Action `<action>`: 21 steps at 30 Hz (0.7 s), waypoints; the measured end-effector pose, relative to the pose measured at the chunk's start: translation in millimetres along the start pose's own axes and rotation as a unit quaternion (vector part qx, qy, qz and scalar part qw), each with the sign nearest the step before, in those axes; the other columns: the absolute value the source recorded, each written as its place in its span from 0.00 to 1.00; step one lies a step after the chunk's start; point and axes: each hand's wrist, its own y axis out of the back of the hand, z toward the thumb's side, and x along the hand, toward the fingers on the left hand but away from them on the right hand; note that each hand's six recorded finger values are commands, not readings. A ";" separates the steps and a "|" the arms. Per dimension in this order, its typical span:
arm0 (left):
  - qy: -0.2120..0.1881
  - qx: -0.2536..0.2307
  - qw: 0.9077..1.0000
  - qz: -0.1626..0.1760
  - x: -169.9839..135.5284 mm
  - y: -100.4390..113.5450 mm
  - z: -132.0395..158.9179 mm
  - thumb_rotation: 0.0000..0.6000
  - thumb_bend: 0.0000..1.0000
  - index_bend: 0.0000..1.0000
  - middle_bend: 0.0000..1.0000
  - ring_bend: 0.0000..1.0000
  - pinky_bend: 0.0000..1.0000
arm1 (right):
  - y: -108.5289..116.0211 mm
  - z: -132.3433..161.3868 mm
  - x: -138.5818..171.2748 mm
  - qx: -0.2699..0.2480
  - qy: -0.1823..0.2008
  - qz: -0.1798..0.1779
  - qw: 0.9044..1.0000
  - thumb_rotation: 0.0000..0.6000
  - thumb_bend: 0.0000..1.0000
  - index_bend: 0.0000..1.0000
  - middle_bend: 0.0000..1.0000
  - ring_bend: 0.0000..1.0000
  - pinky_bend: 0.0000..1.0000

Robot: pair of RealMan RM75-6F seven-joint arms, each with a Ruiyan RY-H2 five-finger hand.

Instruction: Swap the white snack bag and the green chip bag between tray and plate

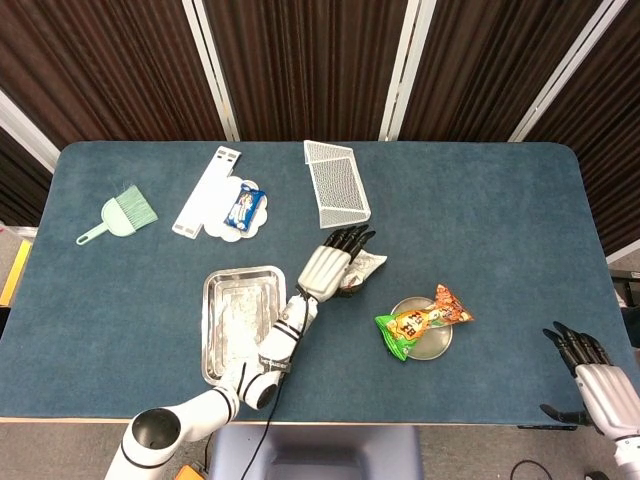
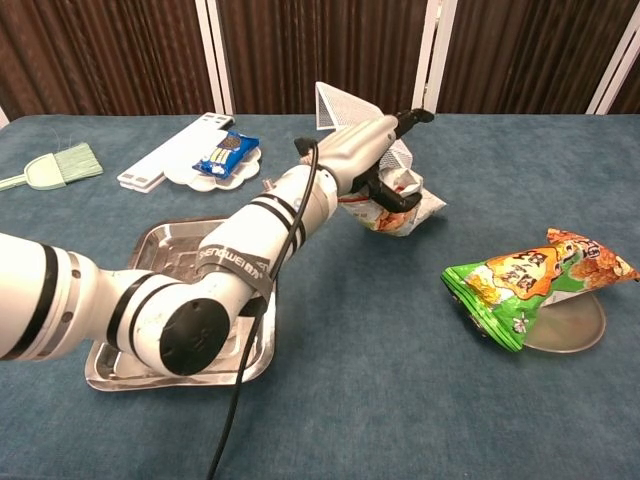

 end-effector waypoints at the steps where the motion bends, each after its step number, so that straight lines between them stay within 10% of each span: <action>1: -0.001 -0.008 1.000 -0.003 -0.9 -0.2 1.9 1.00 0.36 0.00 0.00 0.00 0.08 | -0.4 1.0 0.9 0.001 0.002 0.001 1.000 1.00 0.12 0.00 0.00 0.00 0.00; 21: -0.010 -0.057 0.989 -0.139 -80.0 24.5 2.7 1.00 0.37 0.00 0.00 0.00 0.03 | -10.1 19.3 7.8 0.012 0.040 0.006 0.999 1.00 0.12 0.00 0.00 0.00 0.00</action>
